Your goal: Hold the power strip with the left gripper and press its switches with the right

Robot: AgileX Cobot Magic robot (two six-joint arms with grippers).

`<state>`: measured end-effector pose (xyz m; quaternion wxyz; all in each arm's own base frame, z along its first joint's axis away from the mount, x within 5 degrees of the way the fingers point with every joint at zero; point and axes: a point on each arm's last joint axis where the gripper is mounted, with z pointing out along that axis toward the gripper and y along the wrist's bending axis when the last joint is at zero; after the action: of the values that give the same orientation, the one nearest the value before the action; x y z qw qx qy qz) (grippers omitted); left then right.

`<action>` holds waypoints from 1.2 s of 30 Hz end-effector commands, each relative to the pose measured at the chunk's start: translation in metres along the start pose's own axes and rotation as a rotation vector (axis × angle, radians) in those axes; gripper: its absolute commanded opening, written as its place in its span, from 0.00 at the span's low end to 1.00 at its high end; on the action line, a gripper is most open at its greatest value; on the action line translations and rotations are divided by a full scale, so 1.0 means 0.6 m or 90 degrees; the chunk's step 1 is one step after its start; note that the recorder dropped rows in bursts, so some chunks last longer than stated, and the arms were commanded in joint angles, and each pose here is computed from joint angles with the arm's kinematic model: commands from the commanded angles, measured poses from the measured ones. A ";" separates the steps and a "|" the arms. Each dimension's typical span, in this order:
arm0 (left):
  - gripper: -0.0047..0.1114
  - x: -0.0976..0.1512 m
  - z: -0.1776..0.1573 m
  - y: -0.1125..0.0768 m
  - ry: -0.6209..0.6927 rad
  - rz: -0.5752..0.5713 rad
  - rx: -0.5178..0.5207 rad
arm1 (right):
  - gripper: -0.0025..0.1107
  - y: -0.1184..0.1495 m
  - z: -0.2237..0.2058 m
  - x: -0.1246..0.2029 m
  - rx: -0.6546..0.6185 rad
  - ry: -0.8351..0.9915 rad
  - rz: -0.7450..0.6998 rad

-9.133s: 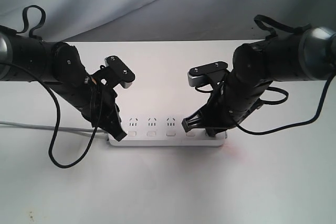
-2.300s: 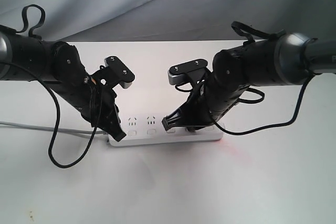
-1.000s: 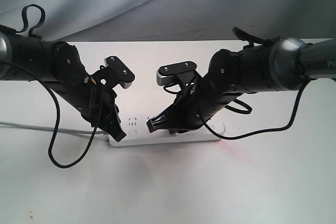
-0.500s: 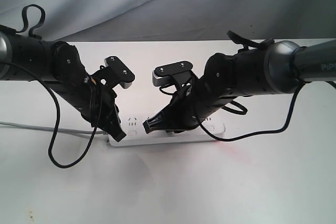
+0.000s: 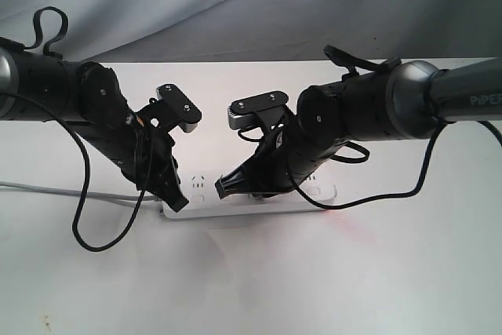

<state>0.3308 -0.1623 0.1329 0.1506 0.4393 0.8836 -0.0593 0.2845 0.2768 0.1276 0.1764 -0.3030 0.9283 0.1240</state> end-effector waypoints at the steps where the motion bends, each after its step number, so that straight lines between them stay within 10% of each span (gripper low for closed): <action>1: 0.04 0.009 0.013 -0.007 0.029 0.005 0.017 | 0.02 -0.012 0.020 0.033 0.015 0.095 -0.012; 25: 0.04 0.009 0.013 -0.007 0.030 0.002 0.018 | 0.02 -0.018 0.055 0.063 0.023 0.178 0.009; 36: 0.04 0.009 0.013 -0.007 0.030 0.002 0.018 | 0.02 0.005 -0.134 -0.007 -0.004 -0.056 -0.003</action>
<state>0.3308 -0.1623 0.1329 0.1506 0.4393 0.8836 -0.0593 0.2716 0.2627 0.1845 0.1969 -0.3003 0.9235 0.1348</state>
